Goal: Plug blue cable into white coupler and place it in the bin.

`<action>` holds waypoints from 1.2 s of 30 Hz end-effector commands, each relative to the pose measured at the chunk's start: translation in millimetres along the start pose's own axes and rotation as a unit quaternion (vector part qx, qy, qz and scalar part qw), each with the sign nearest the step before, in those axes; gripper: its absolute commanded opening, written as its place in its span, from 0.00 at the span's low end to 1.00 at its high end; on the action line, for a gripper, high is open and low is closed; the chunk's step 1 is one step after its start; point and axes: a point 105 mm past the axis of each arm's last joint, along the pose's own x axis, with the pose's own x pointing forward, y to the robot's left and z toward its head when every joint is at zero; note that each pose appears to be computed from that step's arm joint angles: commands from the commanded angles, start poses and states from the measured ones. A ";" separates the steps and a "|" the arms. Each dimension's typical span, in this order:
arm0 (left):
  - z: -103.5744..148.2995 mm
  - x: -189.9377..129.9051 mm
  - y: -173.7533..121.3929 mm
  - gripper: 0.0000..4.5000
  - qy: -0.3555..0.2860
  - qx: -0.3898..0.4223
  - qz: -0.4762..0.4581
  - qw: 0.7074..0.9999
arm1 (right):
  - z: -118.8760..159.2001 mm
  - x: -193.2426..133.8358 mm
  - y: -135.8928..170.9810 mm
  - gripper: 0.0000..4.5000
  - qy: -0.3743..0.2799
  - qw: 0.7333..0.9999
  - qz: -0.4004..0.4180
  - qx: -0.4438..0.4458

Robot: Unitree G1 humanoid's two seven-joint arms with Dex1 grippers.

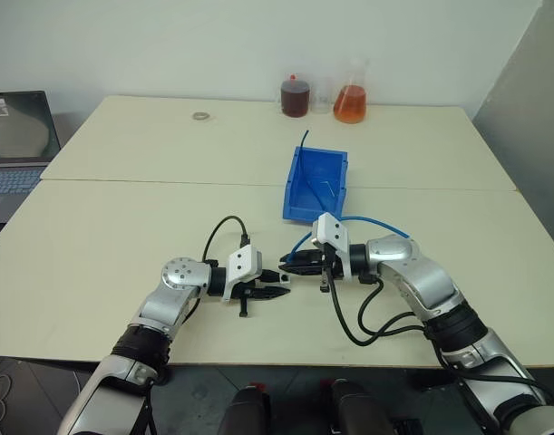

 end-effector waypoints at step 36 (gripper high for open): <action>-2.7 0.6 -2.0 0.17 0.007 -0.009 0.012 1.000 | -37.4 7.9 3.5 0.04 0.082 0.996 -0.004 0.030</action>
